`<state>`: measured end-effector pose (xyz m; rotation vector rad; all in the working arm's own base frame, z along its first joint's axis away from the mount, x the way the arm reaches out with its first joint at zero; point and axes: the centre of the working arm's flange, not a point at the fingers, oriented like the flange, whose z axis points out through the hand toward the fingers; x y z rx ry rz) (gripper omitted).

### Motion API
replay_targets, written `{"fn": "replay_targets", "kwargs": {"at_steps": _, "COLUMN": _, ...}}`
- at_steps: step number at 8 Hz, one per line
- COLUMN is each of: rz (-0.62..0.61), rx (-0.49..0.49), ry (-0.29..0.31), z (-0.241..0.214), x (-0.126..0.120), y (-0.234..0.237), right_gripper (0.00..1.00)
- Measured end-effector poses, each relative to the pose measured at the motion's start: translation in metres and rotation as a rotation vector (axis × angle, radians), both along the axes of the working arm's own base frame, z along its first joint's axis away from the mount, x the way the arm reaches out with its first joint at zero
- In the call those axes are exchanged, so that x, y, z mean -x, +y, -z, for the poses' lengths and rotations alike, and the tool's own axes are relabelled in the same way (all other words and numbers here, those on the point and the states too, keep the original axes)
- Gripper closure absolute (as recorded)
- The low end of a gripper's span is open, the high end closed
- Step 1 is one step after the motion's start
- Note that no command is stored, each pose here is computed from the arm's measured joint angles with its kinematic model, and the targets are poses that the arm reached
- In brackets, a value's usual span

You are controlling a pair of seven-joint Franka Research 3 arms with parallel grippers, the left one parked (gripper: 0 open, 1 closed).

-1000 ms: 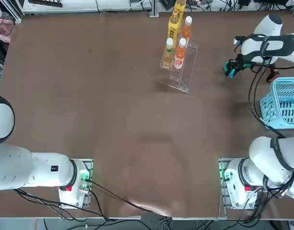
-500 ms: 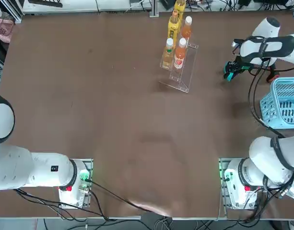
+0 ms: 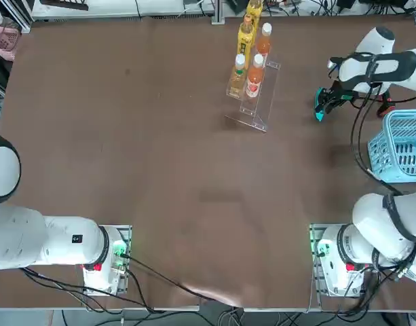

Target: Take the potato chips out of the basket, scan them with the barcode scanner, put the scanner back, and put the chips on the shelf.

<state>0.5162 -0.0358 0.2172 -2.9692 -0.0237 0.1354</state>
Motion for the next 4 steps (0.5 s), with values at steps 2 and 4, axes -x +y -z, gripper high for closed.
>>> {"fn": "replay_targets", "kwargs": {"at_steps": 2, "rz": 0.001, "rx": -0.004, "ry": 0.005, "z": 0.0028, "x": 0.0006, "y": 0.0005, "right_gripper": 0.4}}
{"fn": "replay_targets", "kwargs": {"at_steps": 4, "rz": 0.002, "rx": -0.005, "ry": 0.007, "z": 0.0036, "x": 0.0008, "y": 0.0006, "right_gripper": 0.29}}
